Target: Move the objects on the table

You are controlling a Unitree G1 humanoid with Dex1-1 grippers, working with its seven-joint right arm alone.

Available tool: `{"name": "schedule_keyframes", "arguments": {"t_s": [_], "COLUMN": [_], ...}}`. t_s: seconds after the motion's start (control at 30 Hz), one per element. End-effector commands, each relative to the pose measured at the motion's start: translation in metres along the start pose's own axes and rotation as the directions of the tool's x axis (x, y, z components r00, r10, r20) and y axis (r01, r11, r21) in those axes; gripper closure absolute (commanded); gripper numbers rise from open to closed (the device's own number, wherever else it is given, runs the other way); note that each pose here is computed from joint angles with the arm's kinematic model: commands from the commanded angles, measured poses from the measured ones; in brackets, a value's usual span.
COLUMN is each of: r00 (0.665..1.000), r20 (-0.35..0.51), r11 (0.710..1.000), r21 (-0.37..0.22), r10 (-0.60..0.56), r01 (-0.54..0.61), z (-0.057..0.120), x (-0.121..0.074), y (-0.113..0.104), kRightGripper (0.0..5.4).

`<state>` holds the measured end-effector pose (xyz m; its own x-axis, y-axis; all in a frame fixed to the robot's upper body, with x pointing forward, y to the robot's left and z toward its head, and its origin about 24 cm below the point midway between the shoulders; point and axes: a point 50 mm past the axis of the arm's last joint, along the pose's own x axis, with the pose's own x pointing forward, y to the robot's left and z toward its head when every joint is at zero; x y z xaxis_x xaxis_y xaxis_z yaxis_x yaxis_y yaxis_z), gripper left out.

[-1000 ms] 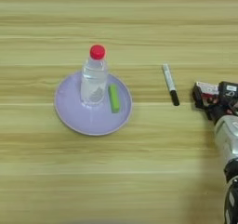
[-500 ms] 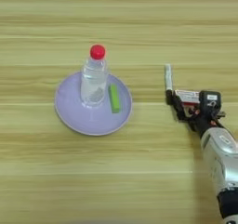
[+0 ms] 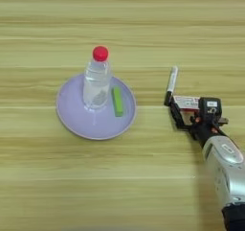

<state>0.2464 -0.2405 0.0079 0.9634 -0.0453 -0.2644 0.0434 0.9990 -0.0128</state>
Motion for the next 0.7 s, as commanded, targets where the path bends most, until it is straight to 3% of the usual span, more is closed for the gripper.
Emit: {"name": "schedule_keyframes", "arguments": {"t_s": [0.03, 0.7], "r00": [0.998, 0.99], "r20": [0.064, 0.136], "r11": [0.999, 0.996], "r21": [-0.054, -0.091], "r10": [0.004, 0.023], "r01": [0.0, -0.01], "z": [0.019, 0.039], "x": [0.002, -0.006], "y": [-0.004, 0.004], "kRightGripper": [0.14, 0.03]}}
